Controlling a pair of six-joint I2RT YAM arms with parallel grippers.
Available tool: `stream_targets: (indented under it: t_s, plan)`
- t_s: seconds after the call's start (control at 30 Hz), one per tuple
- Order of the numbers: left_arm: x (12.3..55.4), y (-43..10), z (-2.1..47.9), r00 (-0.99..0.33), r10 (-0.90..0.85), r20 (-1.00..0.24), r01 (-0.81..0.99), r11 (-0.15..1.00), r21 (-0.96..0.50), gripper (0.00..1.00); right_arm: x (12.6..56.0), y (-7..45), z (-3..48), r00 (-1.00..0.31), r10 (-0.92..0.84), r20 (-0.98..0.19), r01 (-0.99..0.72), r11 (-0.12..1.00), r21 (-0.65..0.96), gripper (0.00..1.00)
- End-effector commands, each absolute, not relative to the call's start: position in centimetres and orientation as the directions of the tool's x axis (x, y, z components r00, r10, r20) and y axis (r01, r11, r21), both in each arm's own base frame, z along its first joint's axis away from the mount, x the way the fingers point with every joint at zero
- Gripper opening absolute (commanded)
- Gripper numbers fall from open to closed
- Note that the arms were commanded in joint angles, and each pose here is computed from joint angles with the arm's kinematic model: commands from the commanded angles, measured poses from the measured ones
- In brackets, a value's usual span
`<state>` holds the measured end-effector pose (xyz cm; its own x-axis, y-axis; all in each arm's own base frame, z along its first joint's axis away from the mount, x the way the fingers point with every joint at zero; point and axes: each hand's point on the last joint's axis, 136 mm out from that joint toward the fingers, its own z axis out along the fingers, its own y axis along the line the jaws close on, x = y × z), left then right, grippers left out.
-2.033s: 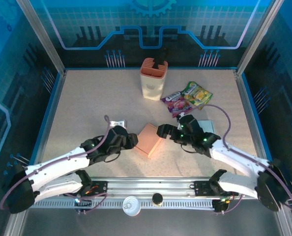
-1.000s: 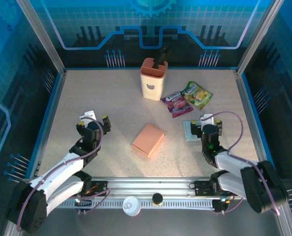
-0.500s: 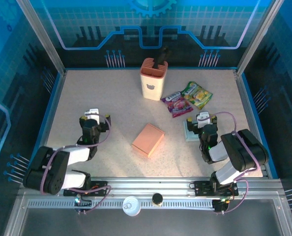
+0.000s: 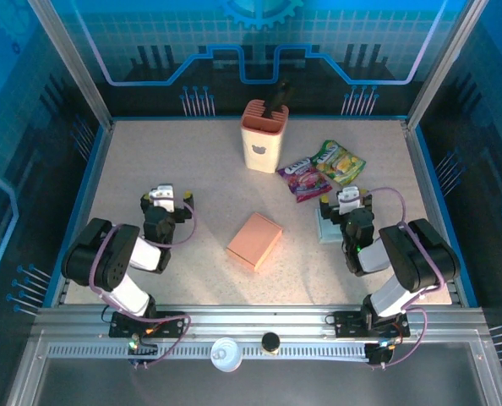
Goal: Fold the paper box
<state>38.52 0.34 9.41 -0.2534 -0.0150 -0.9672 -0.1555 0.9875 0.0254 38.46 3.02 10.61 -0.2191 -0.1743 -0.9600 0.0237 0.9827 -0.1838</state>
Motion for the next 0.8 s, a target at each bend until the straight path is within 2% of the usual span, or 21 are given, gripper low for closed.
stream_targets:
  t_s: [0.0,0.03,0.77]
  plan:
    - [39.29,2.22,9.66,-0.280,-0.130,-0.951,-0.186,0.979,-0.079,0.99,39.71,1.05,10.05,-0.311,-0.075,-0.947,0.052,0.994,-0.096,1.00]
    - [39.32,2.23,9.69,-0.278,-0.123,-0.953,-0.187,0.980,-0.072,0.99,39.60,0.64,9.98,-0.312,-0.047,-0.949,0.041,0.997,-0.063,1.00]
    - [39.32,2.06,9.77,-0.276,-0.123,-0.953,-0.179,0.981,-0.075,0.99,39.60,0.86,10.05,-0.306,-0.073,-0.949,0.053,0.994,-0.094,1.00]
